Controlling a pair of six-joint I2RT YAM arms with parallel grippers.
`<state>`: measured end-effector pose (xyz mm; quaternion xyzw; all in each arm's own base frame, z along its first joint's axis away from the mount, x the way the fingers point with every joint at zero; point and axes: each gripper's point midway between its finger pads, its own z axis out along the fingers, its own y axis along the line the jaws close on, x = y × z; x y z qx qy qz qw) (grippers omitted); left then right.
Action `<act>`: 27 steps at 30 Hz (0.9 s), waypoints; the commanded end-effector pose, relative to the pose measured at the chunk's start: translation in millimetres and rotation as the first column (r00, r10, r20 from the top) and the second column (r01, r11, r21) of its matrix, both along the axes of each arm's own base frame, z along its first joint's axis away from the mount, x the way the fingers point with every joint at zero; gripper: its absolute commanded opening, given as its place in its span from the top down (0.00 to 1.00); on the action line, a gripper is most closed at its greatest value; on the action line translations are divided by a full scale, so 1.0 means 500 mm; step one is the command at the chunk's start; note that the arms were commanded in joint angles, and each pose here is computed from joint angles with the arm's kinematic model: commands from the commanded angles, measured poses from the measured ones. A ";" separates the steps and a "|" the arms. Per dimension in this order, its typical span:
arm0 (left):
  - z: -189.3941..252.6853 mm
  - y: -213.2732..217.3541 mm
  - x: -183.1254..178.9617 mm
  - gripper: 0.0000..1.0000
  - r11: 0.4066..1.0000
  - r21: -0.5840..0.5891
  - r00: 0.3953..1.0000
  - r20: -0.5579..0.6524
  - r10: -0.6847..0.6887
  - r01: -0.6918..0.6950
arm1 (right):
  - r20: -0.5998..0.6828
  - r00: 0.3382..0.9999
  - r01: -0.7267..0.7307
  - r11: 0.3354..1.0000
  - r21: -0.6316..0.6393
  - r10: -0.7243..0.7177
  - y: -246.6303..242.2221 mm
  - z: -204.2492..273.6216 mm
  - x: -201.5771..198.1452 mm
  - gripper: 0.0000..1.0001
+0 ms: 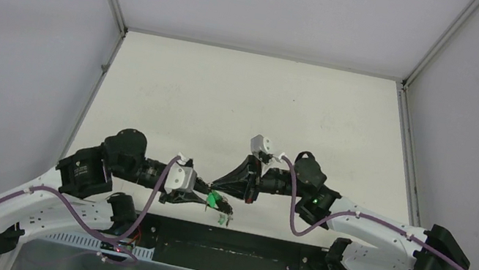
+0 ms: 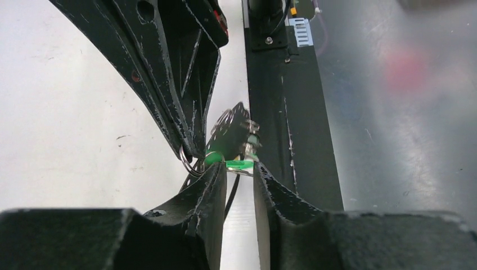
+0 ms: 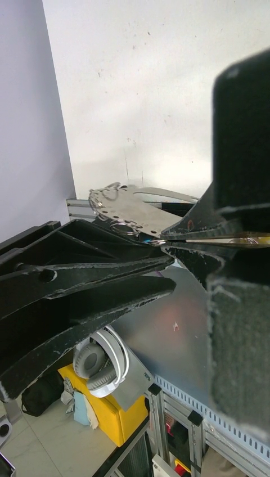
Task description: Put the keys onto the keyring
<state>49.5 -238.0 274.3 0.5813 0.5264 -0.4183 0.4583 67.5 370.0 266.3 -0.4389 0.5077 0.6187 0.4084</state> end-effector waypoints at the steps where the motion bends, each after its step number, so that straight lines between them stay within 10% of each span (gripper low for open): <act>1: 0.078 0.002 -0.019 0.72 0.993 -0.115 0.999 0.028 -0.028 0.031 | 0.054 0.998 0.030 0.994 0.107 -0.036 -0.011 0.061 0.005 1.00; 10: 0.111 0.005 -0.032 0.34 0.985 -0.162 0.998 0.034 -0.052 0.057 | 0.080 0.988 0.122 0.988 0.097 -0.130 -0.043 0.046 0.037 1.00; 13: 0.114 -0.001 -0.030 0.01 0.986 -0.160 0.999 0.016 -0.051 0.053 | 0.067 0.983 0.169 0.984 0.060 -0.173 -0.056 0.030 0.065 1.00; 27: 0.072 -0.048 0.019 0.01 0.992 -0.063 0.969 -0.228 0.091 -0.108 | -0.105 0.888 0.404 0.870 -0.282 -0.447 -0.149 -0.134 0.281 1.00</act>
